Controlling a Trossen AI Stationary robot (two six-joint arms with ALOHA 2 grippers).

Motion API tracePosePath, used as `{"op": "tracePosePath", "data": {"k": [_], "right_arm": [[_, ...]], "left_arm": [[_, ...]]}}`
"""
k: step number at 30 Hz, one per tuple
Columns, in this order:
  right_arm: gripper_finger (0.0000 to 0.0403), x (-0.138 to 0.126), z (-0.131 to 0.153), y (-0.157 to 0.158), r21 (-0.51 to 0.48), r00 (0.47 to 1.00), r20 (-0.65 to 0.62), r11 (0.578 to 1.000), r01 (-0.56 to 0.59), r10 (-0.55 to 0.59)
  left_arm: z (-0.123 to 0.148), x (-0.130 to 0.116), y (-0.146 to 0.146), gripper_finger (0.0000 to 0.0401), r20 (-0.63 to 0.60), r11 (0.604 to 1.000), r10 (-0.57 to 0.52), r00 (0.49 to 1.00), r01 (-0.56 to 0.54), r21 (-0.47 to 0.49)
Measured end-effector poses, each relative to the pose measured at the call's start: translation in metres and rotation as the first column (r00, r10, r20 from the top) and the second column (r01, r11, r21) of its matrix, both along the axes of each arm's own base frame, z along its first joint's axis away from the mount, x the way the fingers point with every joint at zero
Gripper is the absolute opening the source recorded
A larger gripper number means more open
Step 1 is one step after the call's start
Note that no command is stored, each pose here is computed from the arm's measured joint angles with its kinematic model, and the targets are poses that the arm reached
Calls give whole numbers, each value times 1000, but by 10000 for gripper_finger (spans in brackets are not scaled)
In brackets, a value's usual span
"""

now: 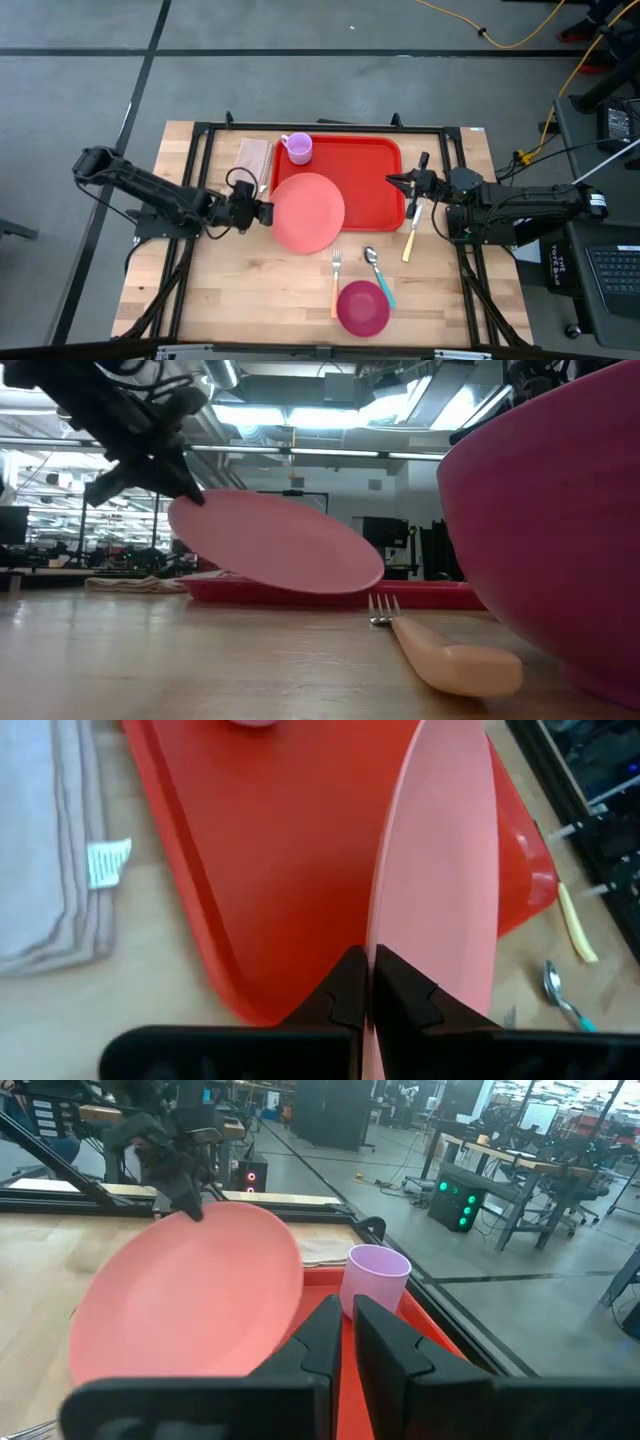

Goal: Set up tray
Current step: Put the pink plate on the red tray at the bottom of the purple mug

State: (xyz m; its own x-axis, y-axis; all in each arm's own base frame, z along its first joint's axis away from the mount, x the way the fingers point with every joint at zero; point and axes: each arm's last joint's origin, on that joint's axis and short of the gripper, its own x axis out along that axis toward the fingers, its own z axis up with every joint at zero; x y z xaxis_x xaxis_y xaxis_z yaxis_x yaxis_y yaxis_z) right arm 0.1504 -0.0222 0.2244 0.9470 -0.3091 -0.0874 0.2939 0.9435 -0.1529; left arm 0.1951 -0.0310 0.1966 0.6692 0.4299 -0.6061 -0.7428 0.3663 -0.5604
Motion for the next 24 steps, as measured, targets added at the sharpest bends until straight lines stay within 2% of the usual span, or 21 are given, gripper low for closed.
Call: {"op": "tracePosePath", "data": {"k": [11,17,24], "right_arm": [[36,0,1,0,-1,1000,6,1000,0,0],[36,0,1,0,-4,1000,5,1000,1,-1],[36,0,1,0,-4,1000,5,1000,1,-1]], "left_arm": [[-1,4,45,2,-51,997,66,997,-68,-38],[0,6,61,2,-58,998,57,997,-59,-19],[-13,12,74,2,-123,996,42,992,-52,-76]]}}
